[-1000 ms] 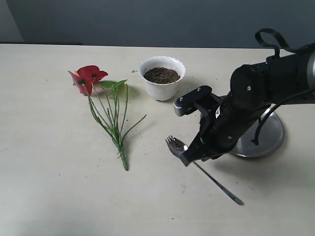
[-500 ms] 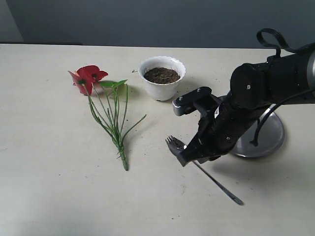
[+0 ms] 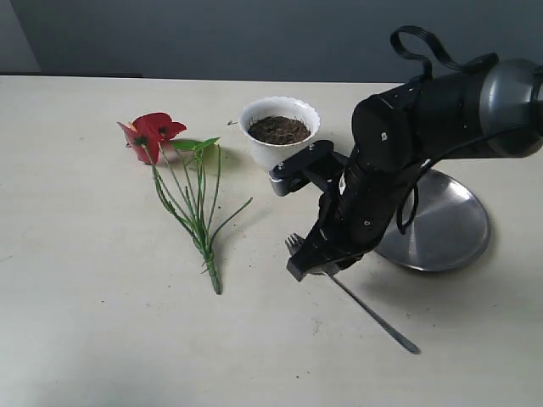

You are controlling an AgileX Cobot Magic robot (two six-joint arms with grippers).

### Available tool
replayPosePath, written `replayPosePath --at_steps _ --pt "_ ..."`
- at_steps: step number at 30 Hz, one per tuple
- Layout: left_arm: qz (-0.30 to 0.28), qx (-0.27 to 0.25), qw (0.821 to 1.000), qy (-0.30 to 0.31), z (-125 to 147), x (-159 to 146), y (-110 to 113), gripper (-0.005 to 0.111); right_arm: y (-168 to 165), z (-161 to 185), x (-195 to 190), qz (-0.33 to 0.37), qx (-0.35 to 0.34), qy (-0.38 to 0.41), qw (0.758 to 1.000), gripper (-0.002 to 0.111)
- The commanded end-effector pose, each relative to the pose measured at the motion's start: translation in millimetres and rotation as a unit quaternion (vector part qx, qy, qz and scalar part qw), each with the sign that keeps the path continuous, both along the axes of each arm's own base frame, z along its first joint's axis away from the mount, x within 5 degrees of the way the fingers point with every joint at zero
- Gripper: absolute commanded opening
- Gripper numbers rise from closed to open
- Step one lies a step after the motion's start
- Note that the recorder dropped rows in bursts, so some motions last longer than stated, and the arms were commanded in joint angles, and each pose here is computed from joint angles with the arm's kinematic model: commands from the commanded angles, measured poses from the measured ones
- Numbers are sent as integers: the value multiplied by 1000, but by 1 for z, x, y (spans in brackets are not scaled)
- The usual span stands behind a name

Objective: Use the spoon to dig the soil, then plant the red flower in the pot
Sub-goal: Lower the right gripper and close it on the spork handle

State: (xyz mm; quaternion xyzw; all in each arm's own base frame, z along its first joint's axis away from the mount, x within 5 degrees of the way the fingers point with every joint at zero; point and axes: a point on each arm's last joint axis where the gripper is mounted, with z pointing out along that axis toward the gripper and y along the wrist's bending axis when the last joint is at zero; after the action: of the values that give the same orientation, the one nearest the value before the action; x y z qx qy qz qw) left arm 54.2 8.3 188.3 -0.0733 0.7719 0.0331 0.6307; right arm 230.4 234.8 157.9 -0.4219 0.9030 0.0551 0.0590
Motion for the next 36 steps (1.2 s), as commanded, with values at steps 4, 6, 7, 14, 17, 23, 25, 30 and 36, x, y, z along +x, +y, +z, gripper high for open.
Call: replayPosePath --at_steps 4,6,7,14,17,23,25,30,36 --pt "-1 2 1000 -3 -1 0 0 0 1 -15 3 3 -26 11 1000 25" --pt "-1 2 1000 -3 -1 0 0 0 2 -18 4 3 -24 10 1000 25" --pt "-1 2 1000 -3 -1 0 0 0 2 -19 5 3 -25 9 1000 25" --pt "-1 2 1000 -3 -1 0 0 0 3 -25 5 3 -30 14 999 25" --pt "-1 2 1000 -3 -1 0 0 0 3 -25 5 1 -31 15 999 25" --pt "-1 2 1000 -3 -1 0 0 0 2 -26 4 2 -33 18 999 25" --pt "-1 2 1000 -3 -1 0 0 0 1 -27 3 0 -36 21 999 25" --pt "-1 2 1000 -3 -1 0 0 0 0 -29 2 -5 -35 22 999 25" --pt "-1 2 1000 -3 -1 0 0 0 0 -29 2 -5 -38 25 999 25"
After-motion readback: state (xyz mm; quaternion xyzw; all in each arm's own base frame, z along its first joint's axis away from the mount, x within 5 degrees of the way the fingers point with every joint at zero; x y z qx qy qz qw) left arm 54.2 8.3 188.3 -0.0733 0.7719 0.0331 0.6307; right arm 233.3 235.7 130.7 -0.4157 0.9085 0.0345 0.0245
